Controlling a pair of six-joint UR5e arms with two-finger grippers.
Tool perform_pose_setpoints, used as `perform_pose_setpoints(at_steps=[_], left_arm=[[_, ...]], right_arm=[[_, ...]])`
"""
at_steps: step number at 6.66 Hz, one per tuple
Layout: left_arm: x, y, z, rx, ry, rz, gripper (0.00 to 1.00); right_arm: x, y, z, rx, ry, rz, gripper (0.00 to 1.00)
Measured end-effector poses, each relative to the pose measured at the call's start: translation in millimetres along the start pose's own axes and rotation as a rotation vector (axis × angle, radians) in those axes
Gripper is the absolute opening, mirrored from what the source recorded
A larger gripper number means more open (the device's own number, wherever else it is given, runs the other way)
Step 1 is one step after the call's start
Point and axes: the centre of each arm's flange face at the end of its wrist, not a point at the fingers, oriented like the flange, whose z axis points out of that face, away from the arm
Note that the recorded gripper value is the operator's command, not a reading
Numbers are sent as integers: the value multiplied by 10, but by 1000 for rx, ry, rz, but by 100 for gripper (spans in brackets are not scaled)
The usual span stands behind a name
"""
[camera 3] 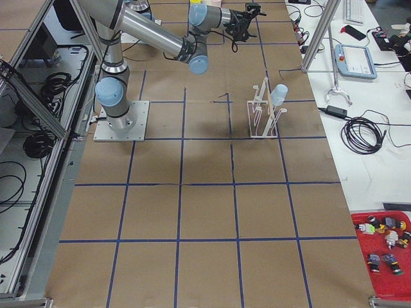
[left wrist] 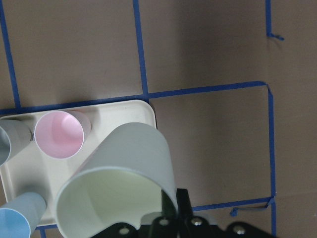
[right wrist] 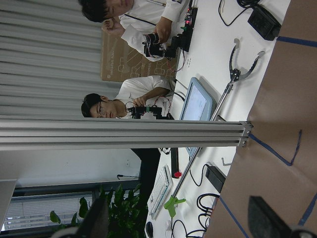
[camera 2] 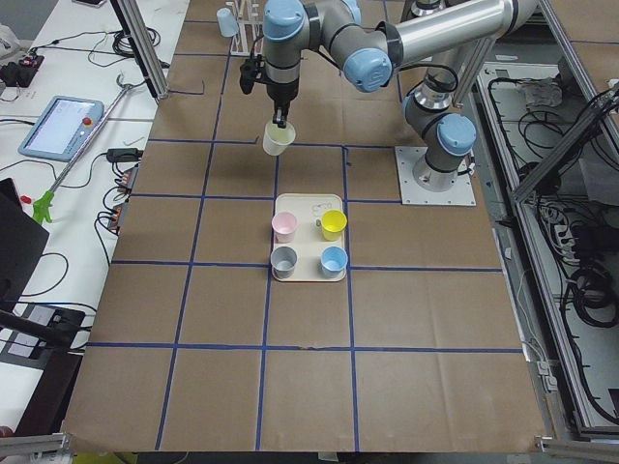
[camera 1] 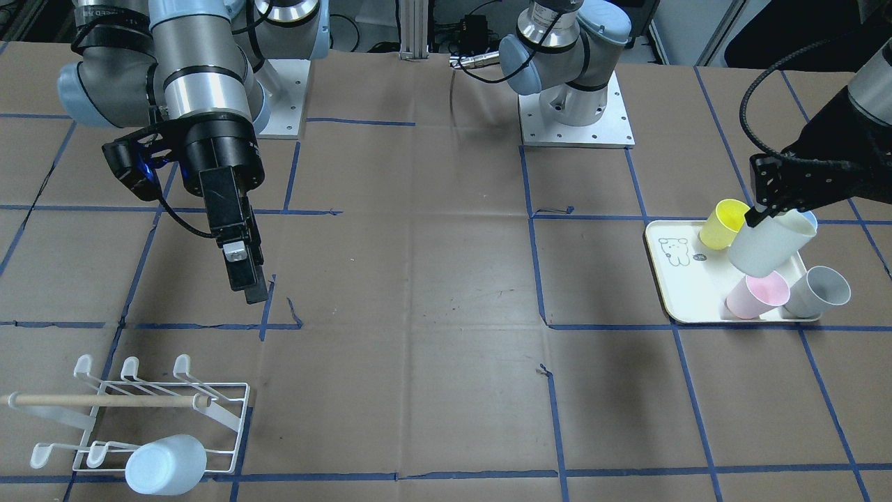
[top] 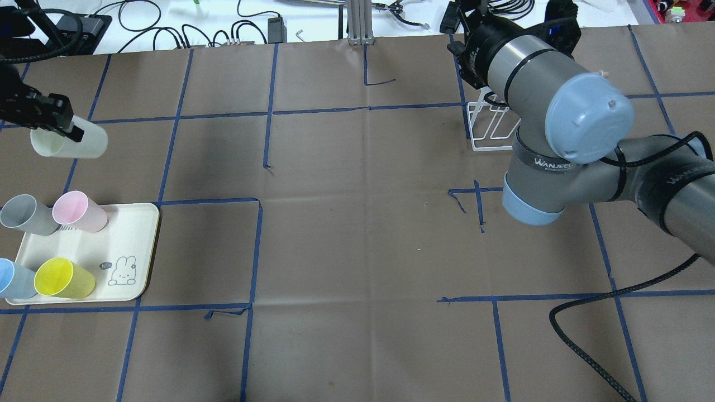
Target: Transfer IKEA cup to right arm and place on rack
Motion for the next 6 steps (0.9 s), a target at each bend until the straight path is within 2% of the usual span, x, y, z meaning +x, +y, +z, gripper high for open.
perform_pose_setpoints(at_steps=[2,3,5,6], left_arm=[[121,-500,27,285,196,98,0],[275,-716,106,411,252,180,0],[741,-1026,395,593,314,370,0],[926,-1062,611,674,364,451,0]], right_arm=[[1,0,0,0,1,0,100],[5,-1,4,0,1,0,100],[16,-2,16,-1,4,1,100],[13,-1,13,0,3,1,100]])
